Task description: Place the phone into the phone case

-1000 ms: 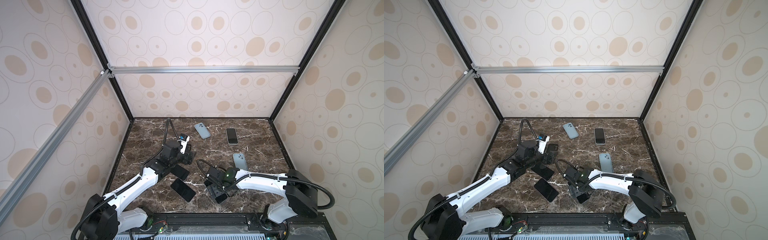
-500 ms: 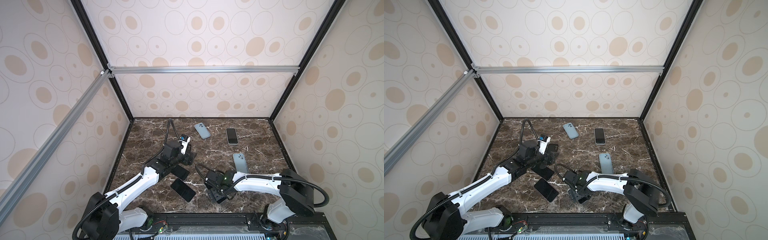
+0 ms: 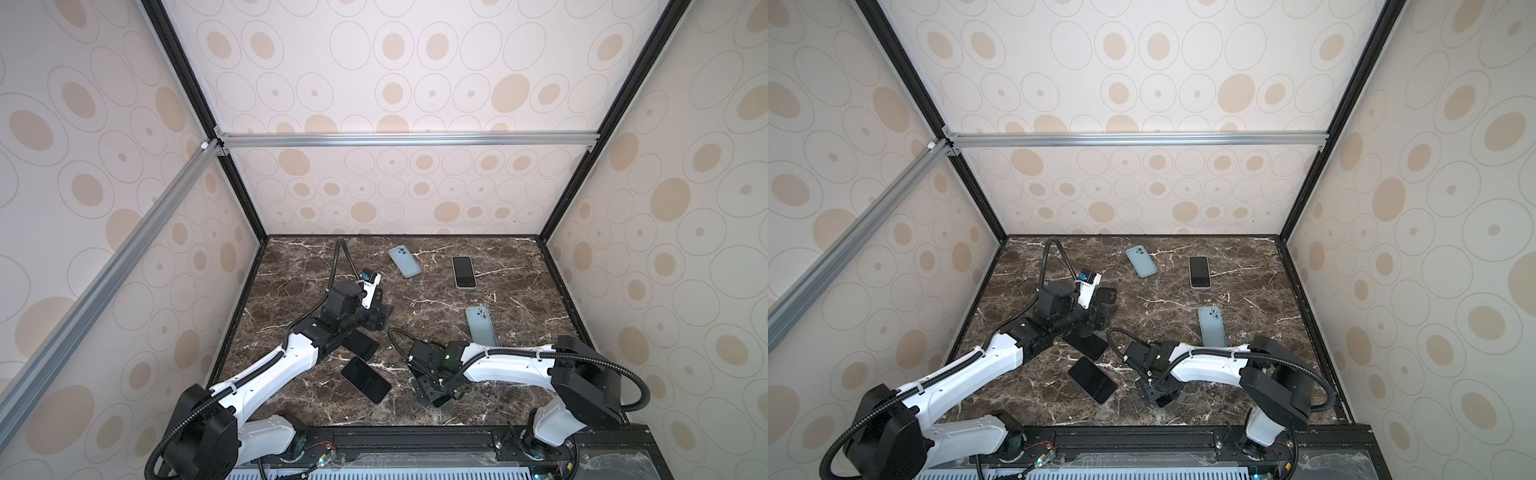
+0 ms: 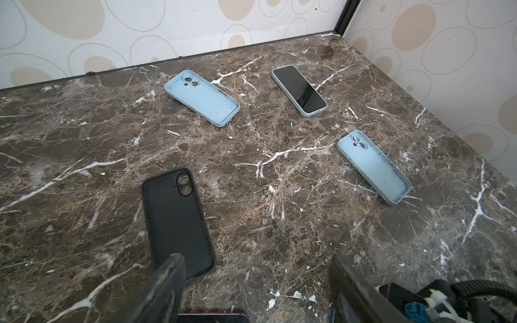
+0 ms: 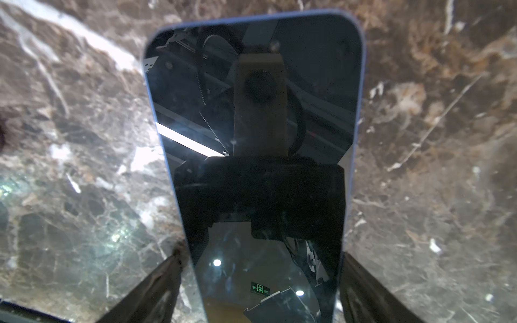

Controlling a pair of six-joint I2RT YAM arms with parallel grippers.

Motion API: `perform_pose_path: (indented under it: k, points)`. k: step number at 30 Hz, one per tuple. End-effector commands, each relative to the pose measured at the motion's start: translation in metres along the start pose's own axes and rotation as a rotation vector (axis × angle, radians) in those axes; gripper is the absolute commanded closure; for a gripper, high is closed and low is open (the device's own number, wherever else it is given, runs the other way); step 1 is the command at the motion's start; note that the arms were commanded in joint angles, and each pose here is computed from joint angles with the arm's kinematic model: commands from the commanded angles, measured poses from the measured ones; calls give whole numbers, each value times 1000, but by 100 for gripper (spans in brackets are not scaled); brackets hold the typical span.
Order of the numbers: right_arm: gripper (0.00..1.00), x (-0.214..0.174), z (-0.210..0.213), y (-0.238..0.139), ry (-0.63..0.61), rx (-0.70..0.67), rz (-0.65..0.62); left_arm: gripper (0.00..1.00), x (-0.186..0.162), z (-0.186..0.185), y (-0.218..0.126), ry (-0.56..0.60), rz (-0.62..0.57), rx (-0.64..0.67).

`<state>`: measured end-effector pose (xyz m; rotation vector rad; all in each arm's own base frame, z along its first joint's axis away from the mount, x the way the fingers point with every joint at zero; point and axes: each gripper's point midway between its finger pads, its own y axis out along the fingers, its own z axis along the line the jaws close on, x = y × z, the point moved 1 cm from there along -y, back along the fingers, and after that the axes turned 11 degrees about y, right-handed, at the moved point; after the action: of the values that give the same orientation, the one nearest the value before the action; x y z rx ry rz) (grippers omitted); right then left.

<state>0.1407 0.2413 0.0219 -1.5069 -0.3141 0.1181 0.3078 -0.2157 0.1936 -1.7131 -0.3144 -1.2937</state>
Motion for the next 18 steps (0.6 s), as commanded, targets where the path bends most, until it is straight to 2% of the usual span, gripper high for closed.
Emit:
perform_pose_path:
  k: [1,10,18]
  points:
    - [15,-25,-20,30,13,-95,90,20,3,1,0,7,-3,1]
    - [34,-25,-21,32,16,-109,90,20,2,1,1,8,-1,2]
    - [42,0,-18,7,0,-72,-64,20,-1,-4,5,-5,16,-33]
